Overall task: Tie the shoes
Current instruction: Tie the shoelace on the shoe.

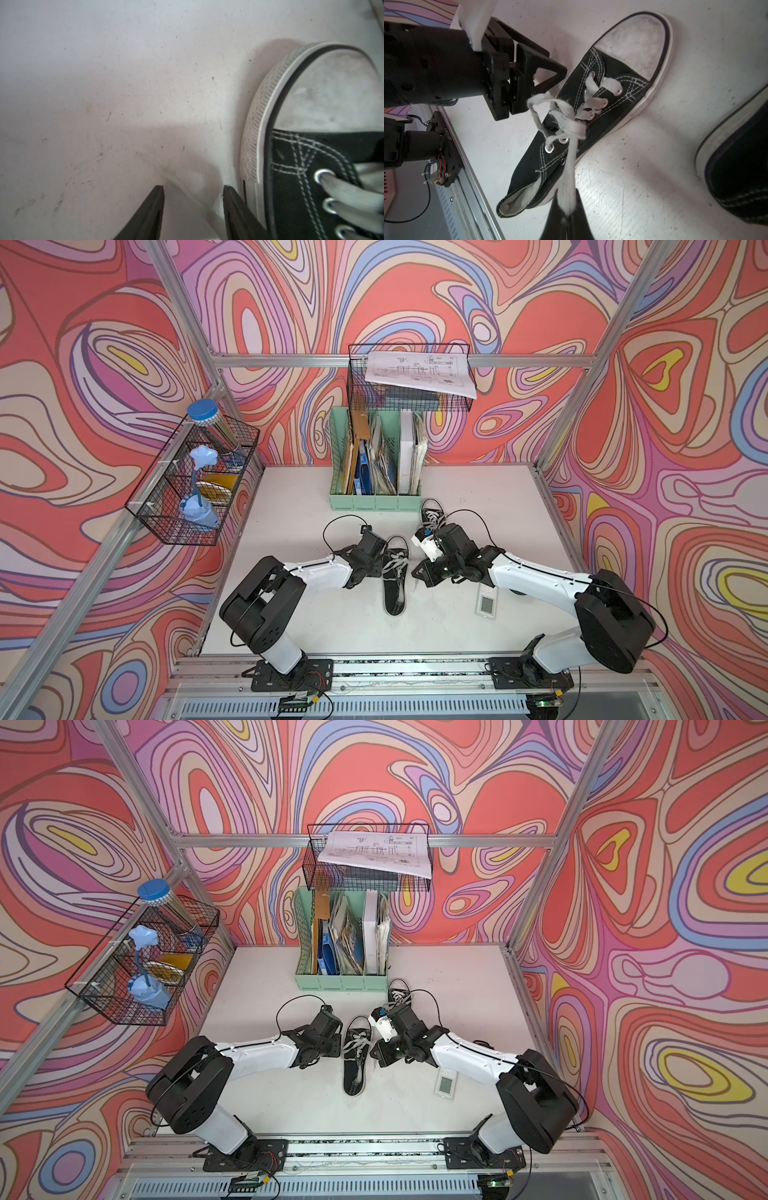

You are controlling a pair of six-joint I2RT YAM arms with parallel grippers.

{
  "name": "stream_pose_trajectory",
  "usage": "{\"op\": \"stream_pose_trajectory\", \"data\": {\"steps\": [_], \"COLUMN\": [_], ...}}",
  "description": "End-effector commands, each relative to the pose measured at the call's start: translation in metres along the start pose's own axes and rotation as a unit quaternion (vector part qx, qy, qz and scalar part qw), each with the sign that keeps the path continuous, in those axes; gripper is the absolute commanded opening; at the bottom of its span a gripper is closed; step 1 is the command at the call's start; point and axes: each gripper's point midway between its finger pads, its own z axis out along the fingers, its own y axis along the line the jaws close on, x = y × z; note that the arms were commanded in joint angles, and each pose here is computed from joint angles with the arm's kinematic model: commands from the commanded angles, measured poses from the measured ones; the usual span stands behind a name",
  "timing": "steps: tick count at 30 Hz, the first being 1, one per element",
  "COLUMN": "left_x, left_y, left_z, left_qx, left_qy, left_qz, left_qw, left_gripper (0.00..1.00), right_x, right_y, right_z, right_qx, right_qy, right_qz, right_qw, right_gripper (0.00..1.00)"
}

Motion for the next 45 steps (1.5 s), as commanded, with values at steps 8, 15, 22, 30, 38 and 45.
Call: {"op": "stream_pose_trajectory", "data": {"steps": [8,15,22,30,38,45], "left_x": [0.01,-0.005,-0.054,-0.082,-0.053,-0.021], "left_y": [0.01,0.031,0.058,0.122,0.159,0.174], "left_z": [0.014,0.003,-0.064,-0.136,-0.112,-0.066], "left_qx": [-0.026,-0.028,-0.022,-0.044,-0.079,-0.097], "left_qy": [0.018,-0.008,-0.098,-0.201,-0.192,-0.133], "left_qz": [0.012,-0.013,-0.057,-0.154,-0.211,-0.231], "left_qw": [0.999,1.0,0.993,0.966,0.955,0.959], "left_gripper": [0.19,0.0,0.0,0.0,0.0,0.0], "right_x": [0.002,-0.003,-0.01,-0.003,0.033,0.057], "right_y": [-0.002,-0.006,-0.026,-0.074,-0.119,-0.148], "right_z": [-0.007,-0.028,-0.054,-0.096,-0.096,-0.089], "right_qx": [0.009,0.038,0.103,0.213,0.281,0.31], "right_qy": [-0.002,-0.014,-0.031,-0.107,-0.137,-0.121], "right_qz": [-0.001,-0.009,0.006,0.083,0.185,0.236], "right_qw": [1.0,0.999,0.994,0.968,0.932,0.913], "right_gripper": [0.0,0.0,0.0,0.0,0.0,0.0]}}
